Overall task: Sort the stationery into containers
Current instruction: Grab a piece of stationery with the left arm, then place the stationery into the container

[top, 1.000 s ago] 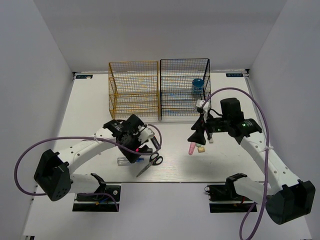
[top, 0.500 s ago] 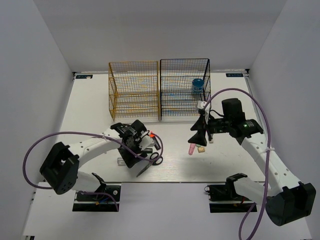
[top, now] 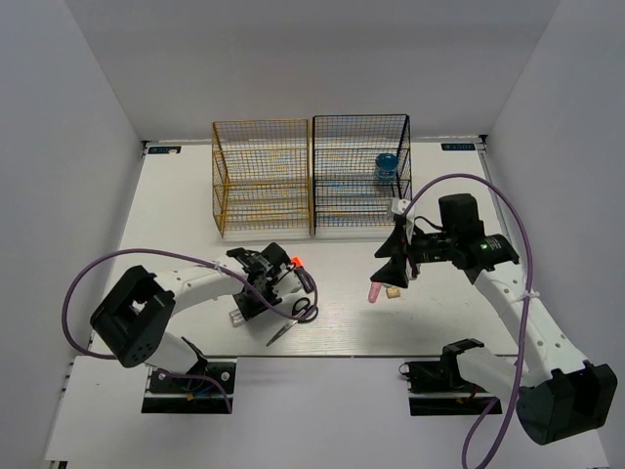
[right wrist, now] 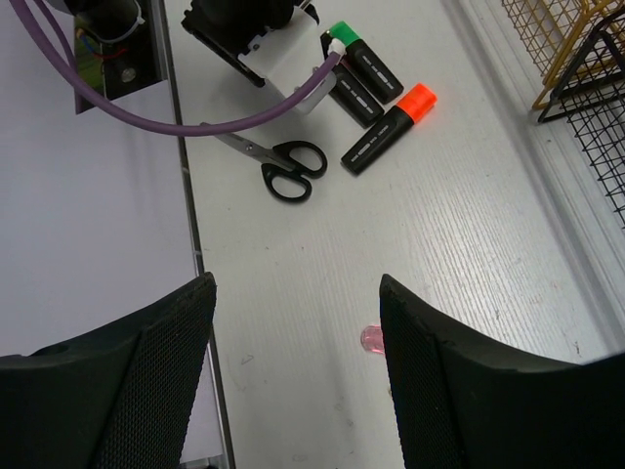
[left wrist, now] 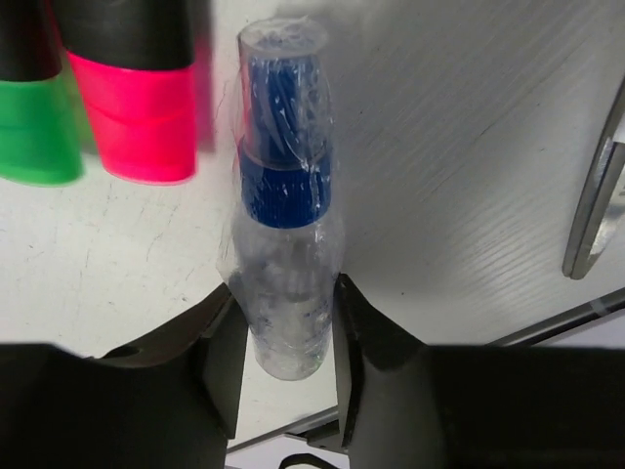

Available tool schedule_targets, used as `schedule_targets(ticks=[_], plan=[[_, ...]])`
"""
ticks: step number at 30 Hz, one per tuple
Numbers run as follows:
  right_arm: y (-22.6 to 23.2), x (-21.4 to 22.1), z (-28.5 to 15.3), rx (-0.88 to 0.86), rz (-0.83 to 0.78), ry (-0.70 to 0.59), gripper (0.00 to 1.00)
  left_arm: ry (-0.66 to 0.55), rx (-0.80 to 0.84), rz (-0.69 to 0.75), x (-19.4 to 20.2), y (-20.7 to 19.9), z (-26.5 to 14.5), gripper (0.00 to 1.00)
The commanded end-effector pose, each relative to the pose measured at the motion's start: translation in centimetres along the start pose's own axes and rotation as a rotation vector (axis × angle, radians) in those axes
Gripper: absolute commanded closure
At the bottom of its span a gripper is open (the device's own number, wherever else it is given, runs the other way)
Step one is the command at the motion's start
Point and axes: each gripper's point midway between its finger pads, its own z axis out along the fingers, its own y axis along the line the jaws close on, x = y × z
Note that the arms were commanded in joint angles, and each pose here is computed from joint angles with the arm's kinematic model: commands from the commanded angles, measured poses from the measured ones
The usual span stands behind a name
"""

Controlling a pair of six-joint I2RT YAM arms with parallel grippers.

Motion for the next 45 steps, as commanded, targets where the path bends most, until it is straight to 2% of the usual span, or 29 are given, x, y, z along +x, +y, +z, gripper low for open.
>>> schedule_targets(ticks=[1,2,3,4,6,7,8,10,11,12,14,15,17,18,19,20,21,23,24,27,28,29,32,33,34,38,45], plan=[[0.9,-0.6,-0.4,-0.031,-0.016,-0.030,0.29,-0.008,-0.052,0.008,-0.3,0.6,1.1,0.75],[0.8,-0.6,-0.5,-0.028,-0.013,-0.033,0.29,0.002,-0.048,0.008,-0.2,0.5,1.2,0.81],[1.0,-0.6,-0.5,-0.036,-0.014,-0.034,0.29,0.009,-0.041,0.005,-0.1,0.3,1.2,0.93],[0.9,-0.7,-0.6,-0.032,-0.014,-0.037,0.29,0.019,-0.041,-0.002,0.0,0.2,1.1,0.98],[1.1,-0.8,-0.8,-0.031,-0.015,-0.041,0.29,0.013,-0.036,-0.018,-0.6,0.1,-0.1,1.00],[0.9,-0.6,-0.7,-0.029,-0.008,-0.041,0.29,-0.055,-0.046,-0.033,-2.3,0.2,-1.7,1.00],[0.9,-0.6,-0.8,-0.026,-0.009,-0.039,0.29,-0.034,-0.036,-0.042,-1.7,-0.1,-2.4,1.00],[0.5,-0.3,-0.7,-0.019,0.002,-0.028,0.31,-0.115,-0.056,-0.056,-3.3,0.3,-4.9,1.00],[0.2,0.0,-0.6,-0.006,-0.012,-0.015,0.70,-0.194,-0.073,-0.081,-4.8,0.8,-7.0,1.00],[-0.1,0.2,-0.5,0.002,-0.004,-0.004,1.00,-0.221,-0.088,-0.087,-5.3,1.2,-8.0,1.00],[-0.8,0.8,-0.5,0.023,0.014,0.030,1.00,-0.365,-0.135,-0.127,-7.8,2.9,-12.0,1.00],[-0.9,0.9,-0.5,0.024,0.008,0.040,1.00,-0.497,-0.178,-0.169,-10.4,4.9,-15.9,1.00],[-1.4,1.3,-0.4,0.032,0.019,0.053,0.99,-0.559,-0.260,-0.241,-11.3,8.1,-18.3,1.00],[-1.5,1.6,-0.4,0.039,0.011,0.063,0.62,-0.633,-0.318,-0.227,-13.3,10.0,-20.6,1.00],[-1.6,1.7,-0.4,0.041,0.013,0.066,0.55,-0.692,-0.363,-0.218,-14.7,11.3,-21.6,1.00],[-1.7,1.7,-0.3,0.040,0.010,0.067,0.52,-0.693,-0.476,-0.231,-14.7,13.5,-22.5,1.00],[-1.9,1.8,-0.3,0.048,0.011,0.070,0.52,-0.719,-0.577,-0.118,-16.6,15.3,-22.6,1.00],[-1.7,2.0,-0.2,0.040,0.017,0.071,0.51,-0.806,-0.725,-0.097,-18.9,18.3,-24.1,1.00],[-1.5,1.9,-0.2,0.028,0.017,0.065,0.51,-0.753,-0.777,0.004,-19.5,19.3,-23.5,1.00],[-1.5,2.0,-0.2,0.028,0.013,0.059,0.51,-0.789,-0.822,0.048,-21.6,22.4,-24.8,1.00],[-1.5,2.0,-0.1,0.027,0.013,0.061,0.51,-0.764,-0.828,0.073,-22.1,23.4,-23.8,1.00],[-1.6,2.1,-0.1,0.033,0.015,0.064,0.51,-0.829,-0.909,0.082,-23.2,24.5,-25.7,1.00],[-1.8,2.2,0.0,0.035,0.010,0.061,0.51,-0.867,-1.070,0.144,-24.9,27.0,-27.5,1.00],[-1.8,2.5,0.1,0.030,0.019,0.066,0.51,-0.850,-1.088,0.142,-25.1,27.9,-27.1,1.00],[-1.8,2.7,0.1,0.028,0.022,0.069,0.51,-0.869,-1.114,0.127,-25.9,29.0,-29.2,1.00],[-2.1,2.9,0.1,0.034,0.022,0.080,0.51,-0.870,-1.081,0.125,-26.7,30.8,-29.8,1.00],[-2.3,3.1,0.2,0.040,0.021,0.086,0.51,-0.876,-1.050,0.099,-26.2,32.7,-28.6,1.00]])
